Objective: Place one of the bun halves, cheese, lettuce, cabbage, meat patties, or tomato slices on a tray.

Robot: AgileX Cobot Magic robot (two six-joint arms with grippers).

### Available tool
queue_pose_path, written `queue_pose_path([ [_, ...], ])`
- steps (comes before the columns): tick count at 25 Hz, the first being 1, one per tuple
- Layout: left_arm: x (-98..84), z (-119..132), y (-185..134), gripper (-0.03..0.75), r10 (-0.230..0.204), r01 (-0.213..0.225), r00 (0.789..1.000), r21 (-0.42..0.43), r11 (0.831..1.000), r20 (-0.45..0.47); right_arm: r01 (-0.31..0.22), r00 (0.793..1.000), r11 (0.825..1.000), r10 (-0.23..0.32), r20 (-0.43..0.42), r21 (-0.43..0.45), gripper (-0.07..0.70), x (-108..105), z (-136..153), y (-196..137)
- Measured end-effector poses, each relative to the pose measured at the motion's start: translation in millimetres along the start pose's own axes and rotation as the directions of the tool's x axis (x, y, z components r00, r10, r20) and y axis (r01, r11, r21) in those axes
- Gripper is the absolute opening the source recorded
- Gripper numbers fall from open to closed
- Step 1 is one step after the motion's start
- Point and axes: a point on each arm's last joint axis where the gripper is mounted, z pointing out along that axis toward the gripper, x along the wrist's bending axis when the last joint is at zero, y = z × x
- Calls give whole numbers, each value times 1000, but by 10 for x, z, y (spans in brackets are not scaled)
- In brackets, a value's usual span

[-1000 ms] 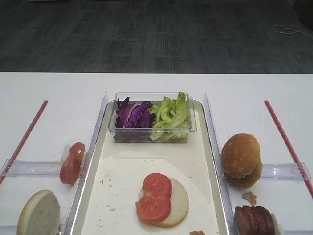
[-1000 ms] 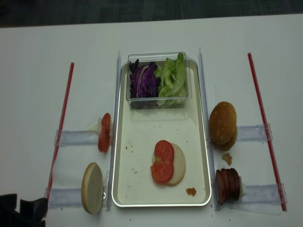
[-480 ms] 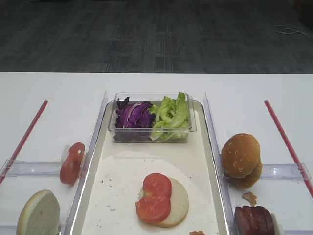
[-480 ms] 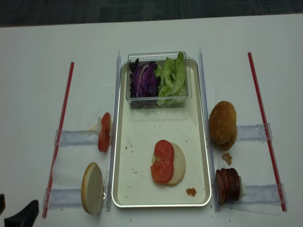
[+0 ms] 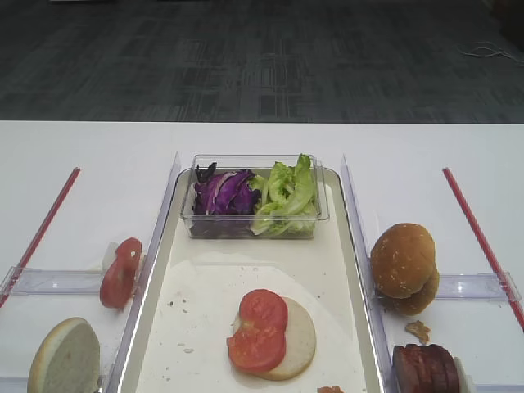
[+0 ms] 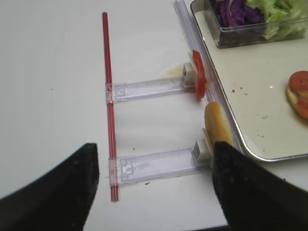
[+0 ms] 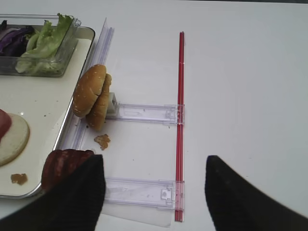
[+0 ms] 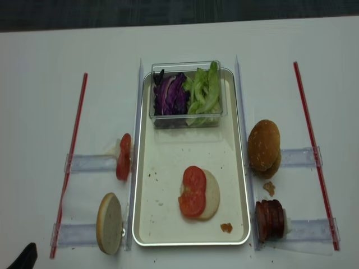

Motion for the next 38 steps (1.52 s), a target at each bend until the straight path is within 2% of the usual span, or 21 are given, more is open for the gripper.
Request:
queue_pose_path([
  [20, 2, 0, -1, 468, -4, 4, 1000, 1, 1000, -2, 0, 1000, 1000, 0, 0, 0, 468, 0, 0, 0],
  [23, 2, 0, -1, 468, -18, 18, 1000, 1, 1000, -2, 0, 1000, 1000, 0, 0, 0, 468, 0, 0, 0],
  [27, 2, 0, -1, 468, -66, 66, 998, 1, 998, -2, 0, 1000, 1000, 0, 0, 0, 468, 0, 0, 0],
  [38, 2, 0, -1, 468, -77, 77, 997, 0, 997, -2, 0, 1000, 1000, 0, 0, 0, 468, 0, 0, 0],
])
